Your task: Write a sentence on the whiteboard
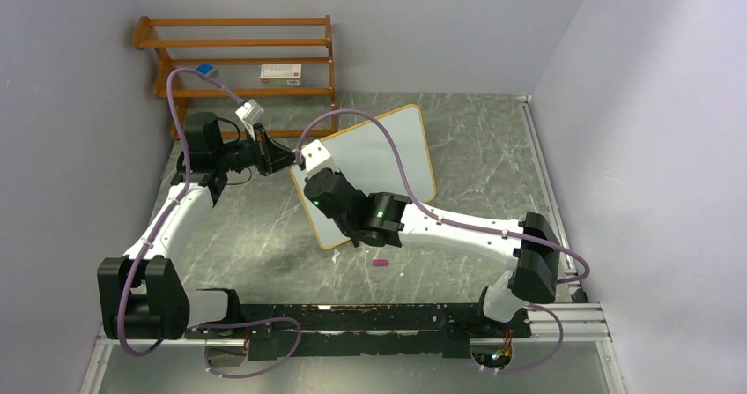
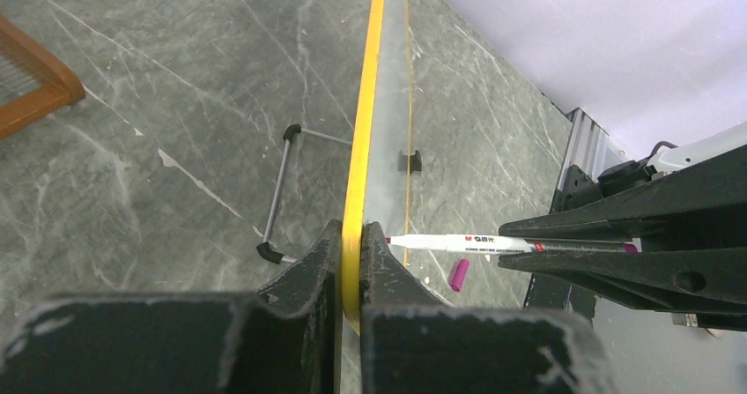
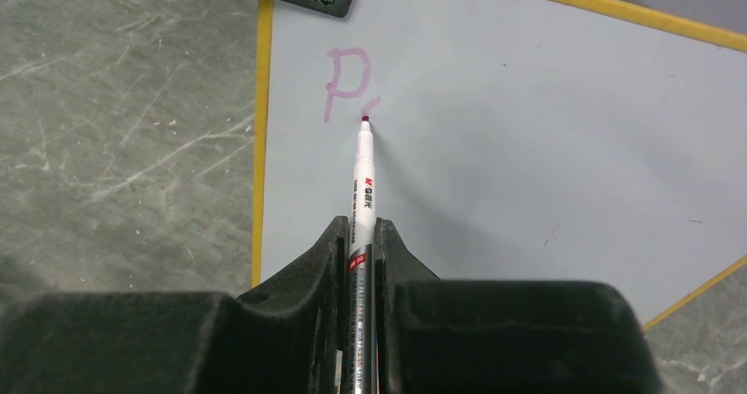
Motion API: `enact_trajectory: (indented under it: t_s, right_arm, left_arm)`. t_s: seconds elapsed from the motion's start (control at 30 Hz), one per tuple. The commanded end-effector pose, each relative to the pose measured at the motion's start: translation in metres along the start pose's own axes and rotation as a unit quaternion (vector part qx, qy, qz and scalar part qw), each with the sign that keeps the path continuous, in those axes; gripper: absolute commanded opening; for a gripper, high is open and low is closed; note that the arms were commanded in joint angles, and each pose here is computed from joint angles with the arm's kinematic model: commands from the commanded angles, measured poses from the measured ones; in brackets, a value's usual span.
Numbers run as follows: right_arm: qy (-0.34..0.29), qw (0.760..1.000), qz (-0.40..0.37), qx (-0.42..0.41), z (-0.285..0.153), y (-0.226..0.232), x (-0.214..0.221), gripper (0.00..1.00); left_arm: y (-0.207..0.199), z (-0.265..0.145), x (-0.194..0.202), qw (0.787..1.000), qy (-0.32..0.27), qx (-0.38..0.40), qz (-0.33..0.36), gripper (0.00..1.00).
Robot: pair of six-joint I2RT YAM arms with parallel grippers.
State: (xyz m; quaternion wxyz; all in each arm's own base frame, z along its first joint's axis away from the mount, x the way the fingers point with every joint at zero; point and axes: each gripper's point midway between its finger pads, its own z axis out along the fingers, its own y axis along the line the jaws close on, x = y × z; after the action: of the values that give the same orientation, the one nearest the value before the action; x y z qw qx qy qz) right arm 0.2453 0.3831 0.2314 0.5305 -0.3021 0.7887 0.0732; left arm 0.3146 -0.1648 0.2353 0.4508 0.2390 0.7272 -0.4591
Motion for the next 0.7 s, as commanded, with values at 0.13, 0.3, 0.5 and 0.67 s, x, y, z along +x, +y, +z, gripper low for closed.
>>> enact_trajectory:
  t_s: [0.13,0.3,0.5,0.67]
  right_arm:
    - [0.023,0.999,-0.008,0.02,0.001,-0.009,0.015,0.0]
    - [0.017,0.999,-0.006,0.038,0.001,-0.015,0.014,0.0]
    - [0.006,0.999,0.0,0.051,0.002,-0.019,0.009,0.0]
    - [-0.005,0.999,0.002,0.05,0.003,-0.017,0.003,0.0]
  left_arm:
    - [0.003,0.002,0.0,0.999,0.005,-0.004,0.034,0.05]
    - [0.001,0.002,-0.001,0.999,0.005,-0.003,0.035,0.05]
    - [0.001,0.002,-0.001,0.999,0.004,-0.002,0.035,0.05]
    - [0.001,0.002,-0.001,0.999,0.004,-0.001,0.035,0.05]
